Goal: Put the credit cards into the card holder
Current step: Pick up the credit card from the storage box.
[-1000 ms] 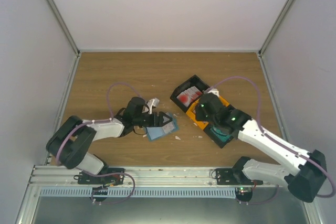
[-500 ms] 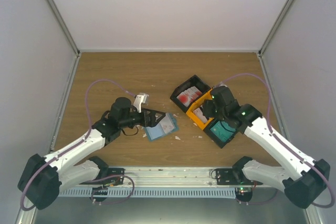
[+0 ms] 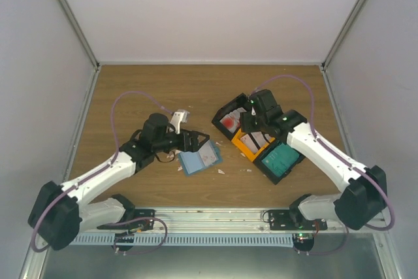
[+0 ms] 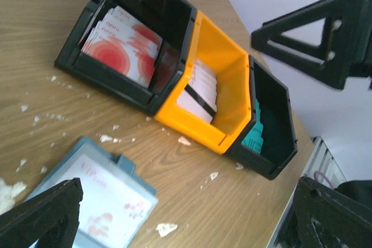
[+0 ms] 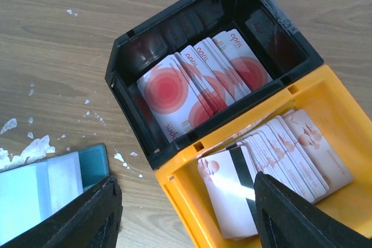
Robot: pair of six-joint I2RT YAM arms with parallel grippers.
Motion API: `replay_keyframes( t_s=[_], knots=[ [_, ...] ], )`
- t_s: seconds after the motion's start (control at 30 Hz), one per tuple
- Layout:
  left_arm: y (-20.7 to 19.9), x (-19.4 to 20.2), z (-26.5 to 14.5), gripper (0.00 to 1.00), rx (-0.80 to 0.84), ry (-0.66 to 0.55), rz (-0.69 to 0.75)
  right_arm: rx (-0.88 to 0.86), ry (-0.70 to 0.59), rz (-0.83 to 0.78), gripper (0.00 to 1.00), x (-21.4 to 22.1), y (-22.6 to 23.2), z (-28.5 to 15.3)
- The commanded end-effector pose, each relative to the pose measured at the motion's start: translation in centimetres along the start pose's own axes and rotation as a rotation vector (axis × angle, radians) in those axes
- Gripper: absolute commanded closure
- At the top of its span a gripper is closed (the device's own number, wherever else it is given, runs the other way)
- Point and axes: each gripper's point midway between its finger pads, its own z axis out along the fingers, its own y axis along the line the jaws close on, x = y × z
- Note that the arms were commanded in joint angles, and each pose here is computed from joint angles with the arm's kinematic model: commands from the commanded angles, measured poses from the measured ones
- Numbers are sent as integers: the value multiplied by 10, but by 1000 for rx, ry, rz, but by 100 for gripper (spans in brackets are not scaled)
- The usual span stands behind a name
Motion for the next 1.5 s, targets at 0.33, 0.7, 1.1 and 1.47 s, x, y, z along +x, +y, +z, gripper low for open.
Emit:
replay_keyframes(
  t_s=[0.33,0.7,1.1,1.47],
  knots=[
    [23,-32,73,22,-28,31,-213,-152,77,-144,43,-14,37,62],
    [55,-36,133,42,-76,61,-339,8,195,-257,59,-21,1,136],
    [78,-19,171,57,-85,122,-407,-36,320,-330,61,-1,5,182],
    [85,-8,180,66,-82,158,-405,-124,362,-324,81,4,20,179]
  ],
)
